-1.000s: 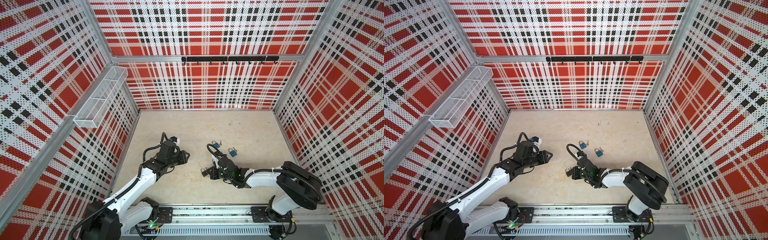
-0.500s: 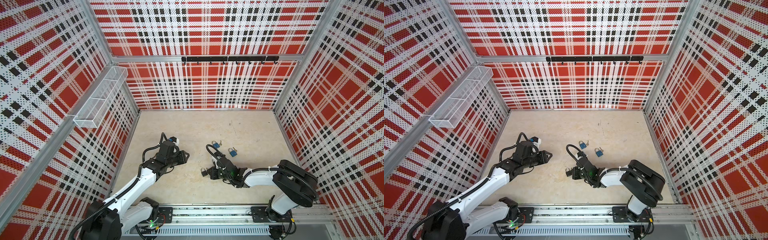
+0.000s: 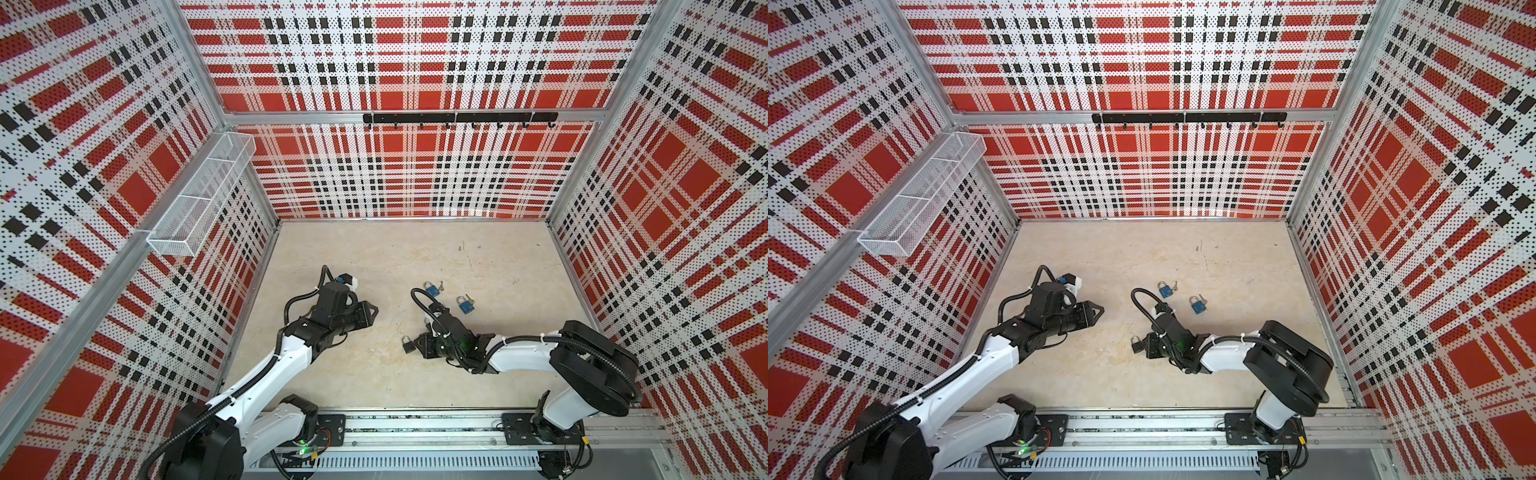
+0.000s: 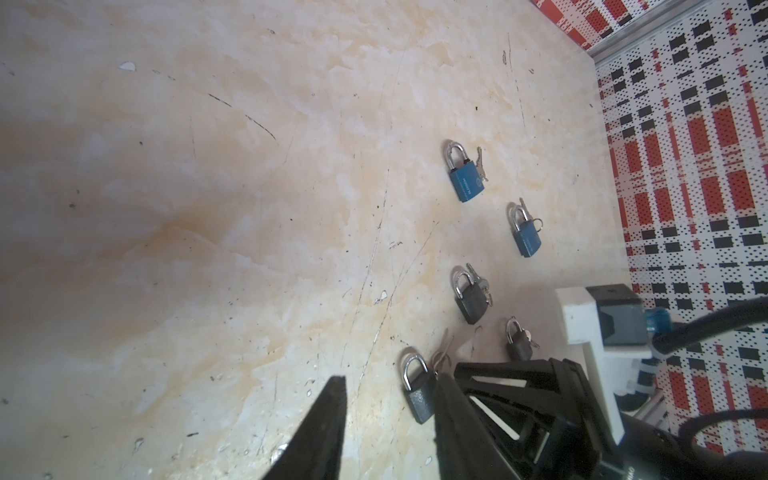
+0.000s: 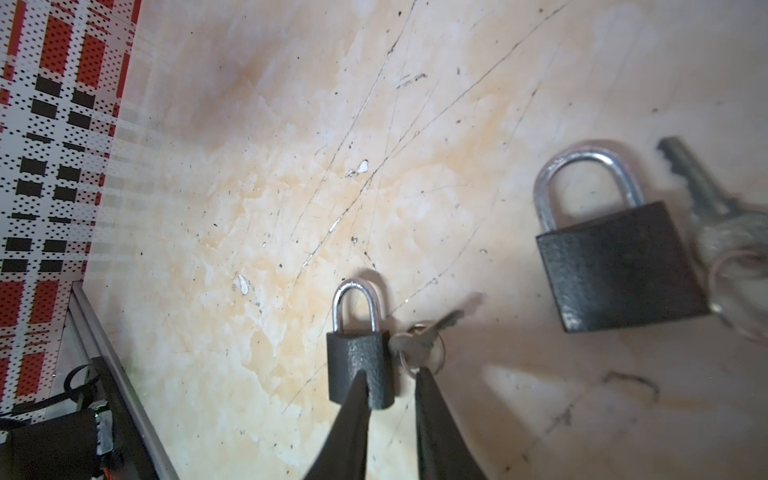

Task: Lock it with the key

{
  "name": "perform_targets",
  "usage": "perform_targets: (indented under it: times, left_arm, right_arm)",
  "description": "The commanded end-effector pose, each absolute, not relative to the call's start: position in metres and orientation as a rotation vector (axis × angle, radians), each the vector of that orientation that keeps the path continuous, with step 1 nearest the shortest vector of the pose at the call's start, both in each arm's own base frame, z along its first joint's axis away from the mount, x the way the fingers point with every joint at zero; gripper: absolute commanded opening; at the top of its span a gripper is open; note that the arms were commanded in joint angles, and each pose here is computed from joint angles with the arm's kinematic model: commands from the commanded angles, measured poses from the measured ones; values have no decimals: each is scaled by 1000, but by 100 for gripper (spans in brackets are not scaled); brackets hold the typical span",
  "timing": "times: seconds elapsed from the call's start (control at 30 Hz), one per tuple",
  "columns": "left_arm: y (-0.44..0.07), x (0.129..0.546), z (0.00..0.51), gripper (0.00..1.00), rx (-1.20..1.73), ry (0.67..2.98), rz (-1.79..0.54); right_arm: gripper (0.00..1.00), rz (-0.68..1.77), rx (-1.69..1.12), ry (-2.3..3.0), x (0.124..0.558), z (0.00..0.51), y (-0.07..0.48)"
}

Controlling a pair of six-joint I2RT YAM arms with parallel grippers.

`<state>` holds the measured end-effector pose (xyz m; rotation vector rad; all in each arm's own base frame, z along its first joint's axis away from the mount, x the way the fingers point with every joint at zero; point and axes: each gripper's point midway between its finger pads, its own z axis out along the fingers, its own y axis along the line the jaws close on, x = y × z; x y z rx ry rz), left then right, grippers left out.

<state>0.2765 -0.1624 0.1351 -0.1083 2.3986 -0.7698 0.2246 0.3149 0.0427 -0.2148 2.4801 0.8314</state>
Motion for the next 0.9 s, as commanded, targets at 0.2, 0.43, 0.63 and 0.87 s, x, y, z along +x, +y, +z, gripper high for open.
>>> perform_targets:
  times: [0.2, 0.43, 0.63, 0.87]
  left_arm:
    - [-151, 285, 157, 40, -118, 2311, -688]
    - [-135, 313, 203, 42, -131, 2129, -496]
    - [-119, 331, 236, 54, -88, 2065, -297]
    - [-96, 355, 254, 99, -164, 1963, -218]
  right_arm:
    - [27, 749, -292, 2290, 245, 128, 312]
    - [40, 624, -265, 2134, 282, 193, 266]
    - [74, 447, -122, 1970, 319, 238, 189]
    - [100, 286, 27, 1964, 346, 239, 109]
